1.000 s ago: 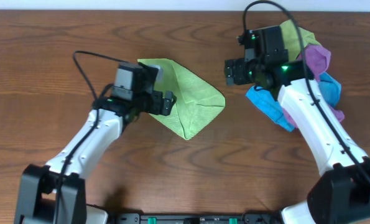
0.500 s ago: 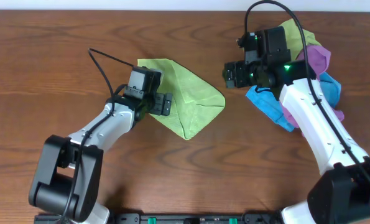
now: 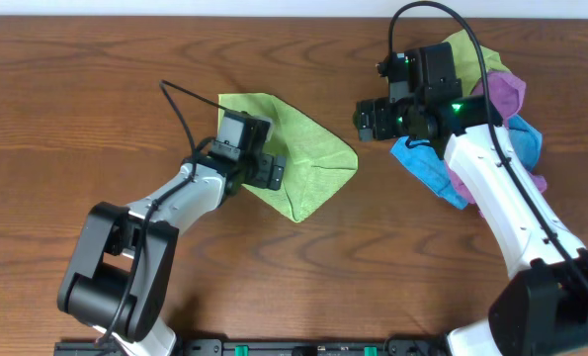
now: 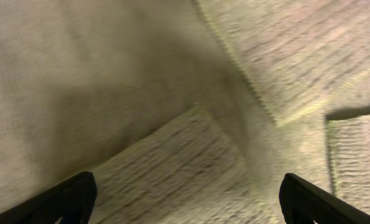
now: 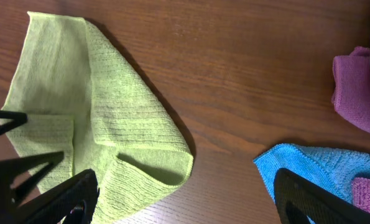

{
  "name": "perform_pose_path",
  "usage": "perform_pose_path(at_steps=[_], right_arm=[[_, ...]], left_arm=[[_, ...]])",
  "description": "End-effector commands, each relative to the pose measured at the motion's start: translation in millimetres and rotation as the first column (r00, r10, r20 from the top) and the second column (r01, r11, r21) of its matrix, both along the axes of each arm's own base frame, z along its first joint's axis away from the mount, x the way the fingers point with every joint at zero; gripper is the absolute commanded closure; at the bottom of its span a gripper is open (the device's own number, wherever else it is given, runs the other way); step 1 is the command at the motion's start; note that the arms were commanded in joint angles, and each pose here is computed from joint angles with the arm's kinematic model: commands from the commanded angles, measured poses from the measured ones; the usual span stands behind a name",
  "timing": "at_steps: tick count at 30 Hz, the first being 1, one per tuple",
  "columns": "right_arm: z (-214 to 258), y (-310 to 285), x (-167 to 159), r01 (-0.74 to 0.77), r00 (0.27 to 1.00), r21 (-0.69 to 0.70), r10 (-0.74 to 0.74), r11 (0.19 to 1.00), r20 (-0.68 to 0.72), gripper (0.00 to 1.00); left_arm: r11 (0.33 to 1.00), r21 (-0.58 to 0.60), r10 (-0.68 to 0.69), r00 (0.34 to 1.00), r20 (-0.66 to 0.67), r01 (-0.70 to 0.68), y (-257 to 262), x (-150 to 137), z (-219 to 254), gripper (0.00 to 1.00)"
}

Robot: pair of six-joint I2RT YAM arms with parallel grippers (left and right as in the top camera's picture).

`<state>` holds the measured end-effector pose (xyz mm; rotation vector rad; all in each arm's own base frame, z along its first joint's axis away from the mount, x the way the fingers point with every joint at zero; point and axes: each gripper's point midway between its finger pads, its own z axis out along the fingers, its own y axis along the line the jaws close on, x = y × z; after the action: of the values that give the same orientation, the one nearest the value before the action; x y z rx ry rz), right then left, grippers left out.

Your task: Fold the cloth

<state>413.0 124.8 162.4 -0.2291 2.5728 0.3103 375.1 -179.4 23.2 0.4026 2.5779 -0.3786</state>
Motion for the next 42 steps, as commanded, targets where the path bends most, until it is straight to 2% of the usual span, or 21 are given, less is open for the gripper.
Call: perform_pose_path(at_steps=[1,7,15,26,31,32,42], right_arm=[[-4.2,-0.8,-0.6,-0.011,1.0,0.001,0.011,1.0,-0.012,0.09],[-4.3,-0.8,-0.7,-0.011,1.0,0.001,0.011,1.0,-0.013,0.09],[-6.2,-1.3,-3.9,-0.011,1.0,-0.002,0.011,1.0,-0.028,0.1],[-7.3,-0.2,-6.5,-0.016,0.999,0.004,0.017,1.0,-0.04,0.11],[-7.1,1.2,-6.9,-0.02,0.999,0.004,0.02,1.0,-0.039,0.12],[-7.3,2.1,-7.2,-0.022,0.999,0.004,0.022,1.0,-0.04,0.11],[-7.3,10.2,-9.8,-0.042,0.998,0.004,0.043,0.999,-0.039,0.11]], left_arm=[[0.999,-0.013,-0.035,0.999,0.026,0.036,-17.7,2.6,6.4,0.05],[0.998,0.055,-0.042,0.999,0.001,0.042,-19.7,-6.9,-7.2,0.04],[0.979,0.2,0.041,0.998,0.039,-0.048,9.3,0.5,-11.7,0.03],[0.971,0.235,0.049,0.999,0.006,-0.049,16.5,-7.3,-16.8,0.0],[0.953,0.279,0.126,0.992,0.003,-0.122,30.2,-9.2,-18.2,0.0],[0.951,0.28,0.138,0.99,0.003,-0.133,31.2,-9.1,-17.3,0.05],[0.954,0.256,0.157,0.987,0.021,-0.157,26.1,0.8,14.4,0.08]])
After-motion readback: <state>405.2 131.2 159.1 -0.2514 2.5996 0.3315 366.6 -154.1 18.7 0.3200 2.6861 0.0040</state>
